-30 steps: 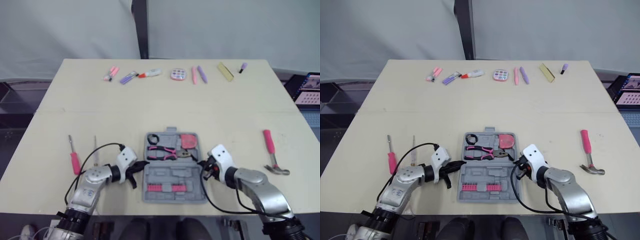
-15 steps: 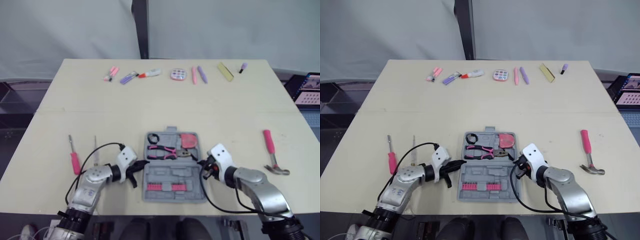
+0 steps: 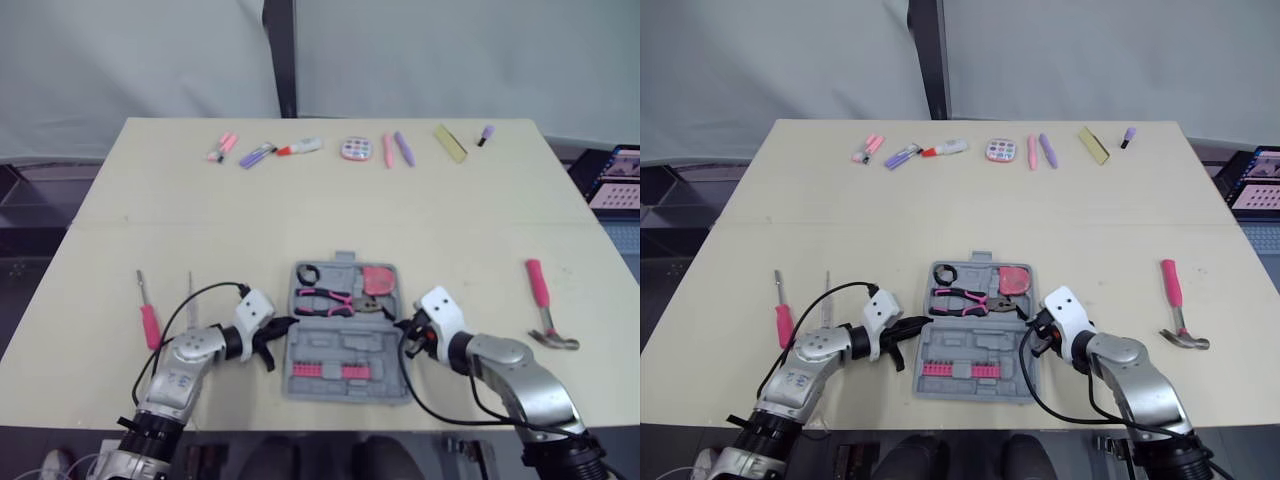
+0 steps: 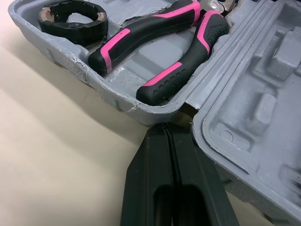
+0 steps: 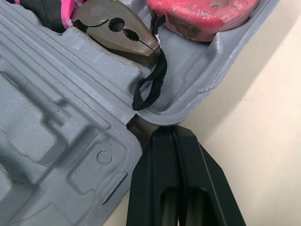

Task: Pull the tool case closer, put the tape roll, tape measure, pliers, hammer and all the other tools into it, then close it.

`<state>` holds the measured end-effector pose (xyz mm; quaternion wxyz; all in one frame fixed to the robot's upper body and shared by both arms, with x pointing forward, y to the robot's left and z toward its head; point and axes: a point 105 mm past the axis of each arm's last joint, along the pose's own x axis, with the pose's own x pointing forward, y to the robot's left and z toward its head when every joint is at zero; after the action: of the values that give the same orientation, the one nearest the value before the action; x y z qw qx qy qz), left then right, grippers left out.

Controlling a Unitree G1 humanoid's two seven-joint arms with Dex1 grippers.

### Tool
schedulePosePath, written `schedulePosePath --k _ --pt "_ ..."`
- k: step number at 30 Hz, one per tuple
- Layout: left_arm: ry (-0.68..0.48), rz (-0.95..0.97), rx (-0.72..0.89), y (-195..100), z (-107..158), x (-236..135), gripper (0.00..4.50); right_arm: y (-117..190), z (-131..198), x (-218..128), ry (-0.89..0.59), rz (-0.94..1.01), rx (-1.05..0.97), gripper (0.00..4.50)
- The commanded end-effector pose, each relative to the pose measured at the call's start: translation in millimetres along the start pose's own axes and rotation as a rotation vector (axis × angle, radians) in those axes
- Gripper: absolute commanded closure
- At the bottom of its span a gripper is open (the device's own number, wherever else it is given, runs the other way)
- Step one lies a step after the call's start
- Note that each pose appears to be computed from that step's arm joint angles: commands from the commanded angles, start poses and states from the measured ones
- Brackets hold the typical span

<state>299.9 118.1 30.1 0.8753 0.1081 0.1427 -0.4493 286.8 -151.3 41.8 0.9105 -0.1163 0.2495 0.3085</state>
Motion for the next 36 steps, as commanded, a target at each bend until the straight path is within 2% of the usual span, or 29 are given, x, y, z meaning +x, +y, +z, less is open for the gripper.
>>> schedulePosePath --k 1,15,25,31,36 --pt "-0.033 -0.007 0.024 -5 10 4 4.50 14 3 6 -0.010 0.039 -0.005 4.45" --pt "-0.036 0.032 0.035 6 17 -14 4.50 -5 -12 -8 0.027 -0.025 0.001 4.45" --pt "-0.042 0.055 0.046 10 28 -38 4.50 -15 -6 -31 0.010 -0.071 -0.005 4.45" --pt "-0.129 0.118 -0.039 7 40 -58 4.50 -24 -5 -59 0.004 -0.124 -0.004 4.45" --pt "-0.196 0.234 -0.111 1 43 -82 4.50 -13 -1 -76 -0.034 -0.093 0.005 4.45"
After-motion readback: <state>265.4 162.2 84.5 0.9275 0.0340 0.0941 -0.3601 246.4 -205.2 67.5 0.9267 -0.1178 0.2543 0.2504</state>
